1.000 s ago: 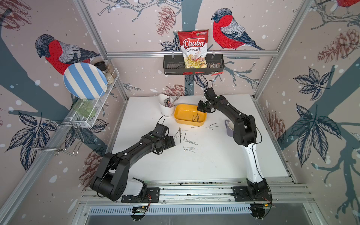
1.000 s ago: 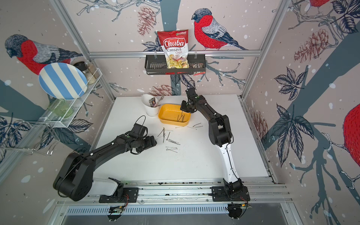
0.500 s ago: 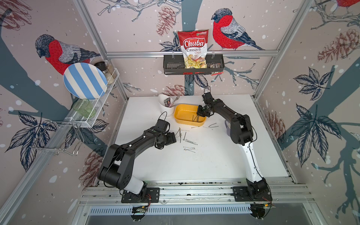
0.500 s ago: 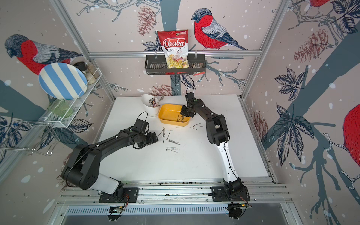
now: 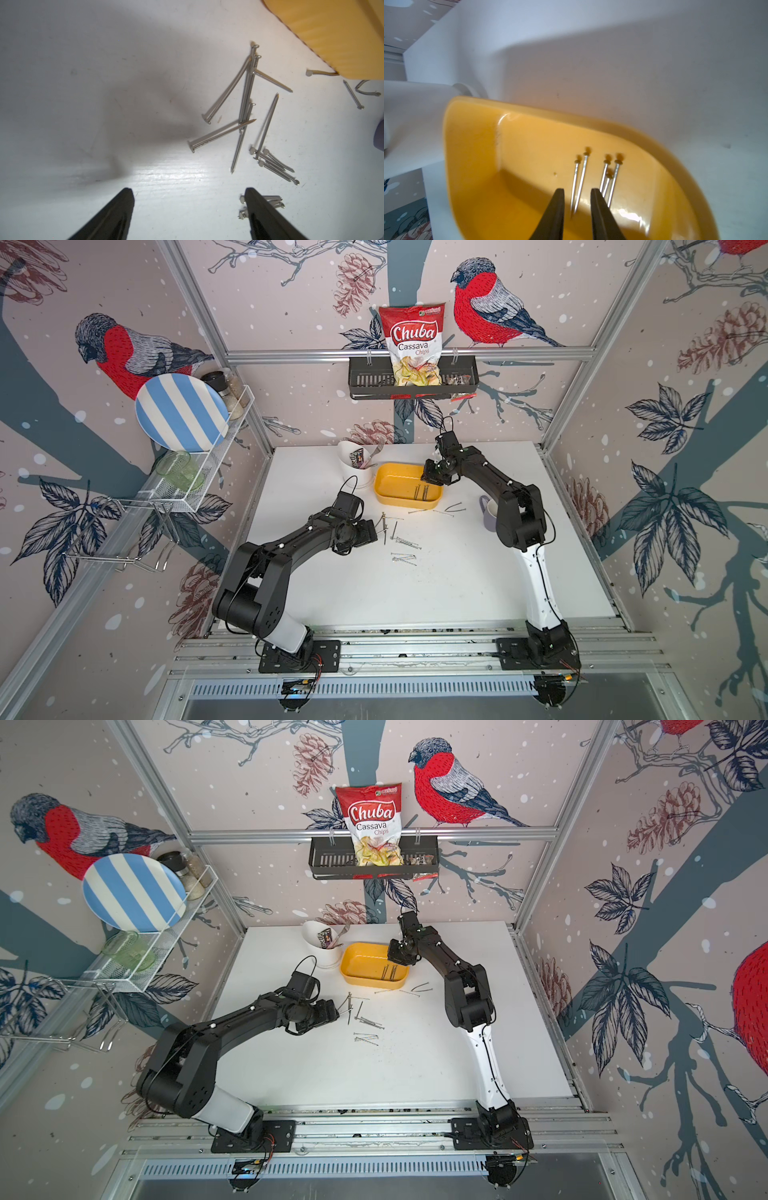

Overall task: Put the nails on the desktop into the storage box
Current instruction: Place the nail in the storage box, then pick up the nail from the center of the board.

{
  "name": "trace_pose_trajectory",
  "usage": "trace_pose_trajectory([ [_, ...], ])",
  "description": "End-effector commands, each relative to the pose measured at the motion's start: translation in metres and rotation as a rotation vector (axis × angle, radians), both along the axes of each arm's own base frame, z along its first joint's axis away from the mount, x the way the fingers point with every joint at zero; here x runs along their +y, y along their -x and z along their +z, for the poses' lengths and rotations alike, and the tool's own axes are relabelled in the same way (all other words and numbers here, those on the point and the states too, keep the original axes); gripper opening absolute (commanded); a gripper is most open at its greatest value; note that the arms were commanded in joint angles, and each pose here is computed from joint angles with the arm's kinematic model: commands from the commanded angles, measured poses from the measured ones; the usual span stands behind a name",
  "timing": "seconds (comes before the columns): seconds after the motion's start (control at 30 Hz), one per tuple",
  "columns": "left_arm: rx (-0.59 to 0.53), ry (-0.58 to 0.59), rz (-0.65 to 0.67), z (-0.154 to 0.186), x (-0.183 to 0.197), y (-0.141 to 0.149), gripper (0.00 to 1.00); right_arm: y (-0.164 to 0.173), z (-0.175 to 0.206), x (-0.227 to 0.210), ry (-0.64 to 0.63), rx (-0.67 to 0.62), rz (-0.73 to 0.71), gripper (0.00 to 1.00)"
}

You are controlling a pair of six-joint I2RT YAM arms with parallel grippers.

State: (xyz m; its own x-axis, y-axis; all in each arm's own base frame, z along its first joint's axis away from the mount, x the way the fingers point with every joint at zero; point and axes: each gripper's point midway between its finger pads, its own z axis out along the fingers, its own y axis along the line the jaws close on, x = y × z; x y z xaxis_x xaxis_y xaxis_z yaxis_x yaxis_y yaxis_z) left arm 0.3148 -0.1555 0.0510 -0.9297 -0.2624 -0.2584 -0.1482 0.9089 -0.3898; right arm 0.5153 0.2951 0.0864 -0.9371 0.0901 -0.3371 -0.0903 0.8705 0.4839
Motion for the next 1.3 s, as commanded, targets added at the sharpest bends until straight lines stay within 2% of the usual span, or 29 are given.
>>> trace_pose_trajectory([
  [0.0, -0.056, 0.014, 0.013, 0.011, -0.003, -0.017, 0.87, 0.005, 0.034, 0.007, -0.027, -0.081, 0.076, 0.28],
  [0.1, -0.087, 0.031, 0.005, 0.018, -0.01, -0.03, 0.87, 0.014, 0.051, 0.0, 0.008, -0.134, 0.119, 0.31],
  [0.2, -0.092, 0.05, -0.019, 0.022, -0.019, -0.043, 0.86, 0.027, 0.055, -0.018, 0.082, -0.14, 0.141, 0.31],
  [0.27, -0.125, 0.066, -0.036, 0.035, -0.028, -0.061, 0.86, 0.036, 0.055, -0.029, 0.133, -0.144, 0.164, 0.32],
  [0.4, -0.15, 0.086, -0.057, 0.044, -0.039, -0.078, 0.86, 0.056, 0.042, -0.048, 0.231, -0.128, 0.205, 0.34],
  [0.53, -0.155, 0.11, -0.072, 0.045, -0.045, -0.082, 0.86, 0.077, 0.02, -0.062, 0.308, -0.095, 0.222, 0.35],
  [0.9, -0.145, 0.099, -0.074, 0.04, -0.042, -0.079, 0.87, 0.106, -0.012, -0.078, 0.316, -0.057, 0.23, 0.43],
  [1.27, -0.121, 0.094, -0.047, 0.032, -0.036, -0.067, 0.87, 0.111, -0.036, -0.092, 0.28, -0.014, 0.208, 0.44],
])
